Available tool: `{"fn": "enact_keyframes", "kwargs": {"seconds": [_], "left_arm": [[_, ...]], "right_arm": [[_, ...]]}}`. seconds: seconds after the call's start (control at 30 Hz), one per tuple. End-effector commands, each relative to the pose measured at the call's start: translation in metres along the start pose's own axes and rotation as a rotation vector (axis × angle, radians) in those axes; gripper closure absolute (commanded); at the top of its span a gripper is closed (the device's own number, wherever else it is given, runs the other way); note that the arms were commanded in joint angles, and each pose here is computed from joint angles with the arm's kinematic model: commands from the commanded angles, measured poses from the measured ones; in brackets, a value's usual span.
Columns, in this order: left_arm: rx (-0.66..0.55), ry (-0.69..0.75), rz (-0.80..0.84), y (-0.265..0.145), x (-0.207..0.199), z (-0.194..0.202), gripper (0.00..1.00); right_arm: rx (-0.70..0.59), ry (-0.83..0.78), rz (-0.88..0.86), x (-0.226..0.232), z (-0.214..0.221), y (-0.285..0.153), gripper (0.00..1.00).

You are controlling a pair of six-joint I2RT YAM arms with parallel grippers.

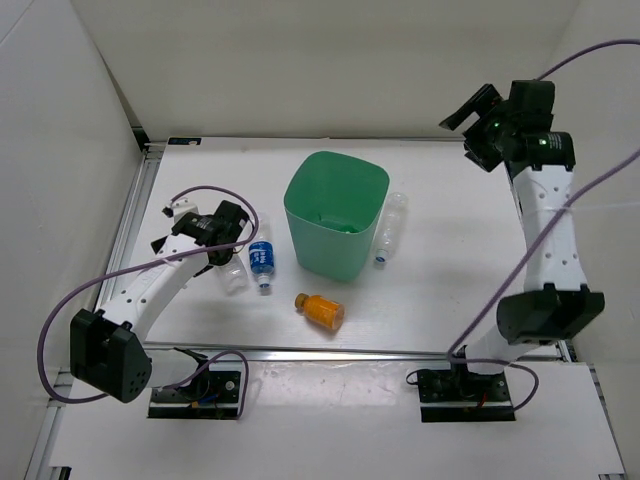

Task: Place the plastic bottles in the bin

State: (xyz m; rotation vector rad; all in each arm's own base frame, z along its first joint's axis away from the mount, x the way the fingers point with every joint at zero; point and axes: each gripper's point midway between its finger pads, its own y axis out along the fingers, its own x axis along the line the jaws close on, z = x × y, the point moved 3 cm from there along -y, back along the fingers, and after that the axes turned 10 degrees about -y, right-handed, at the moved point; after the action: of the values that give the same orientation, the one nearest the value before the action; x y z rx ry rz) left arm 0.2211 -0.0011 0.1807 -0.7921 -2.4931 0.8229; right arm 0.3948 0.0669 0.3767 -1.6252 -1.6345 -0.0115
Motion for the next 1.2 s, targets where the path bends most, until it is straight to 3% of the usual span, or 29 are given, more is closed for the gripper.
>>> {"fn": "enact_keyframes", "kwargs": {"seconds": [0.0, 0.27, 0.77, 0.97, 1.0, 1.1, 1.13, 1.17], "left_arm": [[-0.013, -0.026, 0.015, -0.004, 0.003, -0.003, 0.0], [-0.031, -0.011, 0.011, -0.008, 0.001, -0.014, 0.0], [-0.025, 0.052, -0.05, -0.001, -0.001, -0.008, 0.0], [-0.03, 0.07, -0.06, 0.0, -0.001, -0.01, 0.0], [-0.03, 0.07, -0.06, 0.0, -0.001, -0.01, 0.0], [-0.03, 0.079, -0.06, 0.0, 0.0, -0.01, 0.0], [-0.03, 0.079, -0.06, 0.0, 0.0, -0.01, 0.0], [-0.033, 0.071, -0.054, -0.002, 0.001, -0.011, 0.0]], "right_arm": [[0.338, -0.017, 0.106, -0.057, 0.065, 0.087, 0.0], [0.517, -0.093, 0.15, -0.099, 0.119, 0.17, 0.0], [0.684, -0.118, 0.105, -0.09, 0.189, 0.215, 0.0], [0.807, -0.046, 0.162, -0.109, 0.229, 0.22, 0.01], [0.822, -0.039, 0.159, -0.11, 0.233, 0.219, 0.04], [0.851, -0.027, 0.165, -0.114, 0.241, 0.209, 0.26], [0.827, -0.029, 0.175, -0.111, 0.235, 0.205, 0.37], [0.807, -0.03, 0.196, -0.111, 0.23, 0.202, 0.56]]}}
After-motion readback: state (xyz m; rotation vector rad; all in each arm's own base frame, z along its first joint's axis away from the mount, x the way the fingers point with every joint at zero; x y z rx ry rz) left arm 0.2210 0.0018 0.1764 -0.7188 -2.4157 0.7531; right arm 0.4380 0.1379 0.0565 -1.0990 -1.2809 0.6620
